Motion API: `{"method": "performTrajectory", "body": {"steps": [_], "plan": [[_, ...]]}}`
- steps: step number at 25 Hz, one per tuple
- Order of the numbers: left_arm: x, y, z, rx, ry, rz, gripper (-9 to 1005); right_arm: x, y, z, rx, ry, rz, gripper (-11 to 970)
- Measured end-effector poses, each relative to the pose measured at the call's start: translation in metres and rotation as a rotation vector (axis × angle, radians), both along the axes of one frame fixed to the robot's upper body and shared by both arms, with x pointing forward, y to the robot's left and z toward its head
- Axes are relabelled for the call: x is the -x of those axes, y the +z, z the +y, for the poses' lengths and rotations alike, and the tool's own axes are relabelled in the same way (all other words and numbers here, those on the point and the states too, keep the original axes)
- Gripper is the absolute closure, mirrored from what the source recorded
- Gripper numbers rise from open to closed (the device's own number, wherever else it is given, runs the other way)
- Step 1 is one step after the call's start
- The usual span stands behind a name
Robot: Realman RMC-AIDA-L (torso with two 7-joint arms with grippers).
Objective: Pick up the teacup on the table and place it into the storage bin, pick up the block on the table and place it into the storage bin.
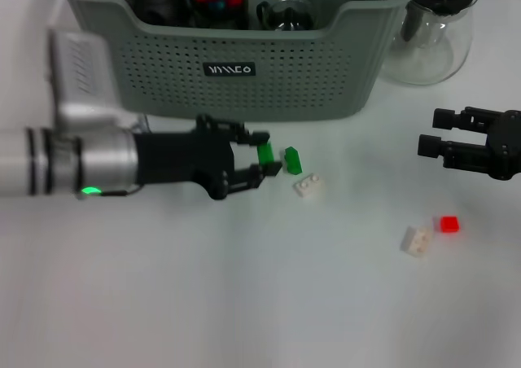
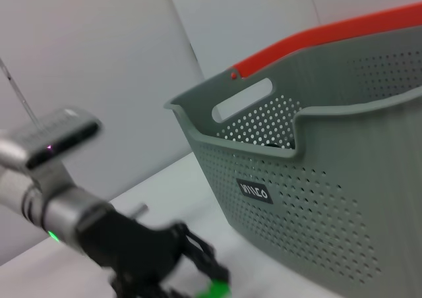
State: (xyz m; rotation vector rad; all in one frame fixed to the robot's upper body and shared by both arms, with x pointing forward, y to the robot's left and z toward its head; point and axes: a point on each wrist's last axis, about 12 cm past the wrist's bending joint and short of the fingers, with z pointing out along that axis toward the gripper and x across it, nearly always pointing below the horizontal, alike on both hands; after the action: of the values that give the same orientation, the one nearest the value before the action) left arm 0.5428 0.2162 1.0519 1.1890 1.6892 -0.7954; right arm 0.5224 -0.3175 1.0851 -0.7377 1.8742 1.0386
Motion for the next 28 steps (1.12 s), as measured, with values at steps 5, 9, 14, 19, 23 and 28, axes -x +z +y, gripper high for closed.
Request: {"method": "performTrajectory", "body": {"steps": [5, 9, 14, 19, 23, 28], "plan": [[0.003, 0.058, 0.018, 0.198, -0.088, 0.007, 548, -0.001, 0.001, 0.0, 0.0, 0.002, -0.003, 214], [-0.012, 0.118, 0.027, 0.351, -0.086, -0.009, 541, -0.002, 0.001, 0.002, 0.001, 0.007, -0.007, 214], [-0.052, 0.192, 0.023, 0.368, 0.031, -0.026, 533, -0.002, 0.001, 0.004, 0.001, 0.012, -0.013, 214], [-0.111, 0.225, 0.006, 0.175, 0.286, -0.036, 524, -0.002, 0.0, 0.006, 0.001, 0.015, -0.033, 215], [-0.148, 0.211, -0.018, -0.067, 0.442, -0.019, 517, -0.002, -0.001, 0.009, -0.002, 0.017, -0.04, 215], [-0.165, 0.18, -0.045, -0.317, 0.515, -0.014, 509, -0.002, -0.001, 0.01, -0.001, 0.02, -0.049, 215]]}}
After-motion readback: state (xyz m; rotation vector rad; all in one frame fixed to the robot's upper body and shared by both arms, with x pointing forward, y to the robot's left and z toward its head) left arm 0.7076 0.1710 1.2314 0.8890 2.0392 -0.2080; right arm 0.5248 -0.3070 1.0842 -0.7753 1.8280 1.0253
